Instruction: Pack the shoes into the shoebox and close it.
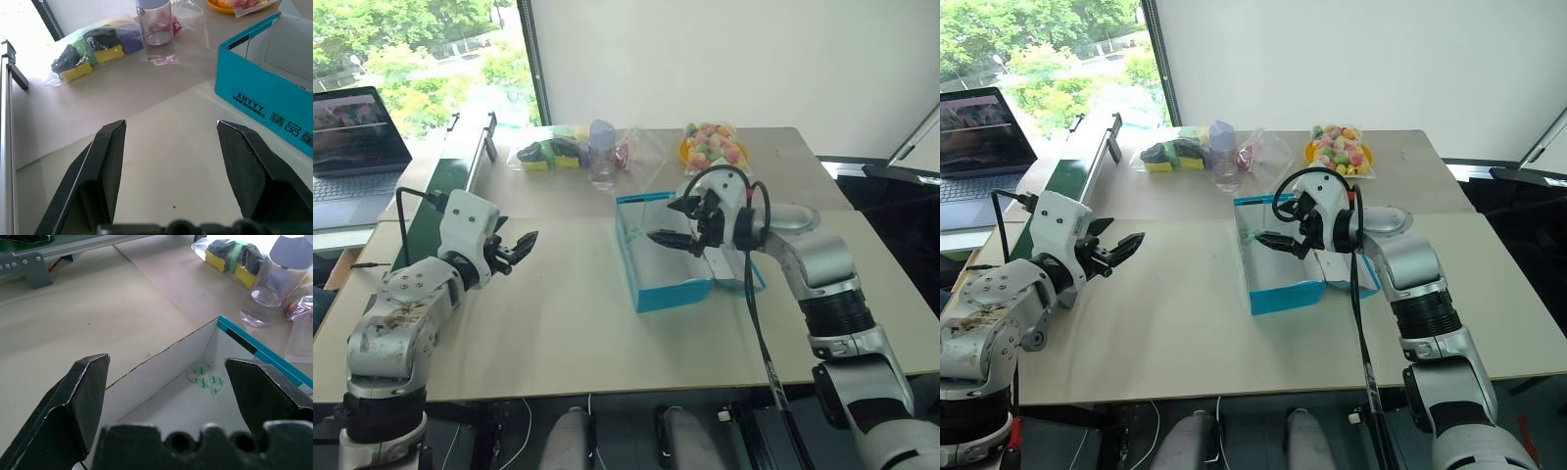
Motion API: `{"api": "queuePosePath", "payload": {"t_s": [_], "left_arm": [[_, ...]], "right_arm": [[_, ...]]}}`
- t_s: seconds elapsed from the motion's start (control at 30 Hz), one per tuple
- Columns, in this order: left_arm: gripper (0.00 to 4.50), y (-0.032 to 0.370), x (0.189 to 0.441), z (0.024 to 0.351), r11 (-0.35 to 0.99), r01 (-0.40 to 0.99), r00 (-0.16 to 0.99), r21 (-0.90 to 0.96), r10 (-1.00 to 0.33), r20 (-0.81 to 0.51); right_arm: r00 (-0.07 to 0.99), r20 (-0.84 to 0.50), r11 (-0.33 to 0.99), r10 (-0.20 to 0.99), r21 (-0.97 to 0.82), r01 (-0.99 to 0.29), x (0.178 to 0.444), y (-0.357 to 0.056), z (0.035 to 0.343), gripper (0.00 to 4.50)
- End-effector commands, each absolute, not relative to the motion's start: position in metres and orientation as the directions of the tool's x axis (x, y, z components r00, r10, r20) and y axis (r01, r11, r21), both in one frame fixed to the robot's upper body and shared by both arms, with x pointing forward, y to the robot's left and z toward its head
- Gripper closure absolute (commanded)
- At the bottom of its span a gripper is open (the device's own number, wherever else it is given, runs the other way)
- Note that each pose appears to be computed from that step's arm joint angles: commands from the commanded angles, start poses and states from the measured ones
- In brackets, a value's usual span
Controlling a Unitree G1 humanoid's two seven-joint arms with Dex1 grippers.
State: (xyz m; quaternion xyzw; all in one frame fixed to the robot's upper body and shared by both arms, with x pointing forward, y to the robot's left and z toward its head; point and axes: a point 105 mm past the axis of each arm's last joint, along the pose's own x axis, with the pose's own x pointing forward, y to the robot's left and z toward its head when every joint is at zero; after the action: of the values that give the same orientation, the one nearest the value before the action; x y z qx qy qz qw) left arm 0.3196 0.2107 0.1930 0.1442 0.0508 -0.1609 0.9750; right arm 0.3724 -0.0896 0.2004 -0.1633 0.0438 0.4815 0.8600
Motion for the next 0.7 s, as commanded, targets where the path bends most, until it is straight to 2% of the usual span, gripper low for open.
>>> {"api": "queuePosePath", "payload": {"t_s": [0.03, 0.2, 0.53, 0.7], "left_arm": [[1.37, 0.215, 0.323, 0.207, 0.917, 0.289, 0.957, 0.276, -0.279, -0.076], [1.37, 0.222, 0.332, 0.211, 0.937, 0.236, 0.972, 0.257, -0.230, -0.052], [1.37, 0.213, 0.336, 0.216, 0.946, 0.212, 0.976, 0.246, -0.219, 0.004], [1.37, 0.214, 0.340, 0.221, 0.961, 0.137, 0.987, 0.241, -0.153, 0.048]], "right_arm": [[0.552, -0.183, 0.498, 0.814, -0.269, -0.824, 0.373, -0.088, 0.212, 0.04], [0.567, -0.171, 0.517, 0.806, -0.263, -0.814, 0.375, -0.082, 0.211, 0.04], [0.602, -0.140, 0.568, 0.786, -0.224, -0.792, 0.379, -0.080, 0.209, 0.04], [0.607, -0.120, 0.575, 0.785, -0.224, -0.787, 0.379, -0.079, 0.211, 0.04]]}}
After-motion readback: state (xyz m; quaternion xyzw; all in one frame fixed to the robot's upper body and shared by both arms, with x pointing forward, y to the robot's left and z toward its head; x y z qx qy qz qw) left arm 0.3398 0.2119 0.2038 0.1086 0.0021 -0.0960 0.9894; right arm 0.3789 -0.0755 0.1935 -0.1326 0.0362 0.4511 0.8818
